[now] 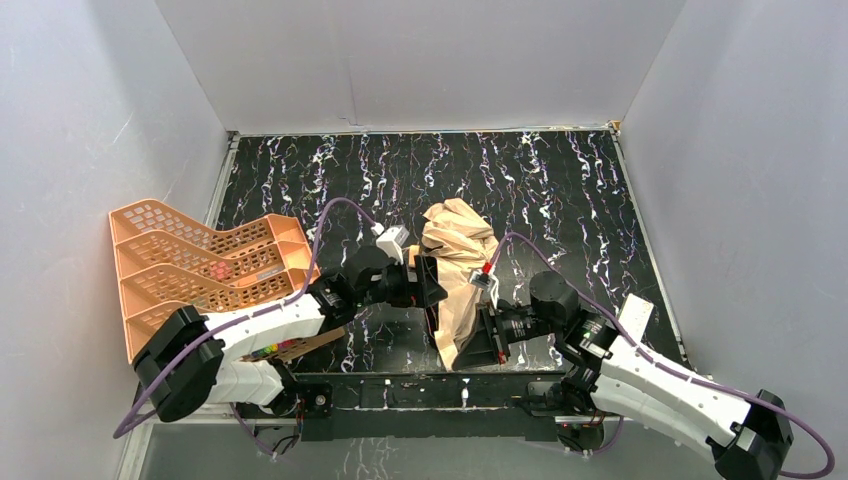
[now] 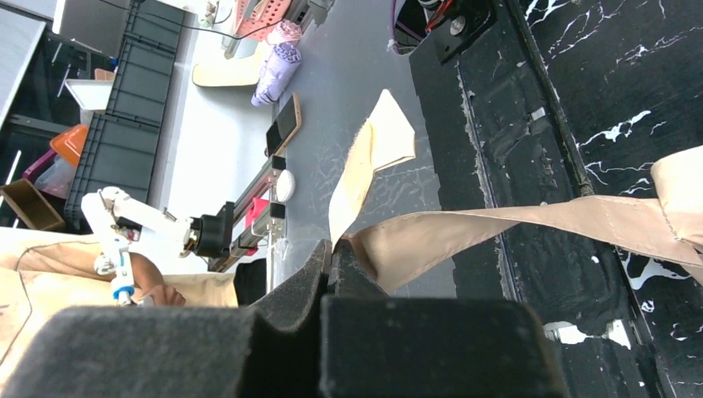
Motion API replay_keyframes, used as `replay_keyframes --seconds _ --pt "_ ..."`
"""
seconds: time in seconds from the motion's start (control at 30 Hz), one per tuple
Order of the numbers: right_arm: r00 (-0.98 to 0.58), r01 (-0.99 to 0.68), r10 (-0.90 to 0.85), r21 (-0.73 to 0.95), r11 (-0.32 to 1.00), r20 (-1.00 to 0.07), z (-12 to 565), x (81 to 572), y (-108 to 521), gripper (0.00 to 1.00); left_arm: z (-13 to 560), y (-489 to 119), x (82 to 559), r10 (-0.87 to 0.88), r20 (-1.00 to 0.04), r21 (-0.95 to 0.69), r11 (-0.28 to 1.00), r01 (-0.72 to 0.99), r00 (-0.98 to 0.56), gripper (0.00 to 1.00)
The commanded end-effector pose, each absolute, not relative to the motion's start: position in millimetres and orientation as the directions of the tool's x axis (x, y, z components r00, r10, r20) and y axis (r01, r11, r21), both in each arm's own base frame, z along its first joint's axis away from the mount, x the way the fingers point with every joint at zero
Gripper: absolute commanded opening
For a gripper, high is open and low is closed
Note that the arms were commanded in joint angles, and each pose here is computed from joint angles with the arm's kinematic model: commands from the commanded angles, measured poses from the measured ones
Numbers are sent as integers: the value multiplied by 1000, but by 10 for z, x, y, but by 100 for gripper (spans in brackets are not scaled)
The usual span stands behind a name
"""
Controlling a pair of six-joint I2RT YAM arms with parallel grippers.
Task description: Put away the umbrella
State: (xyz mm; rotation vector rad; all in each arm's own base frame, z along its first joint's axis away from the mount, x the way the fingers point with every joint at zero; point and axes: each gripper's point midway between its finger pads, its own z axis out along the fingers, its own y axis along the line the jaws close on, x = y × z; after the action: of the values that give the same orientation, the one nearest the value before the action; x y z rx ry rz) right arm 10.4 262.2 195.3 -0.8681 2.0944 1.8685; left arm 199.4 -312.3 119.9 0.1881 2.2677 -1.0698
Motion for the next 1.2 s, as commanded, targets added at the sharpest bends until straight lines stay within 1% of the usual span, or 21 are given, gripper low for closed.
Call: replay_keyframes --seconds 0.0,0.3,0.67,0.7,0.73,0.8,0.83,0.9,0.97,1.0,1.07,1.1,1.17 --pt "-776 -587 -252 808 -46 -578 2092 81 2629 0 1310 -3277 1812 -123 -561 -716 568 405 -819 80" --pt "-775 -606 -226 796 1 -590 1995 168 2651 0 1167 -3394 1412 -80 -511 -754 521 401 -856 70" --pt "-778 -610 -216 792 29 -591 1945 213 2661 0 989 -3416 1295 -47 -494 -748 532 397 -868 62" --pt "-778 -610 -216 792 32 -590 1935 217 2661 0 987 -3422 1297 -48 -494 -749 530 397 -868 60" --pt "-778 -610 -217 792 36 -589 1927 220 2661 0 988 -3432 1301 -47 -495 -749 529 399 -867 55" --pt "-779 -611 -215 790 54 -589 1900 239 2657 0 1001 -3457 1311 -44 -499 -749 524 406 -865 44" --pt "-779 -614 -214 786 70 -589 1883 256 2653 0 1012 -3475 1316 -43 -500 -750 521 408 -865 36" --pt "-773 -629 -200 768 122 -602 1885 329 2640 15 1019 -3495 1316 -38 -503 -750 515 414 -864 28" --pt "-759 -651 -186 734 195 -624 1889 427 2601 32 1028 -3505 1311 -29 -508 -748 510 424 -861 17" --pt "-754 -656 -171 715 243 -634 1902 498 2576 38 1027 -3501 1308 -24 -511 -745 511 428 -859 11" --pt "-751 -642 -126 672 368 -648 1933 675 2488 45 1043 -3494 1297 -16 -517 -741 508 439 -856 2" --pt "-748 -627 -99 650 430 -656 1949 769 2433 46 1047 -3487 1286 -8 -521 -738 506 446 -853 0" --pt "-747 -565 -42 599 568 -664 1966 965 2272 47 1056 -3485 1255 17 -533 -729 499 469 -846 0"
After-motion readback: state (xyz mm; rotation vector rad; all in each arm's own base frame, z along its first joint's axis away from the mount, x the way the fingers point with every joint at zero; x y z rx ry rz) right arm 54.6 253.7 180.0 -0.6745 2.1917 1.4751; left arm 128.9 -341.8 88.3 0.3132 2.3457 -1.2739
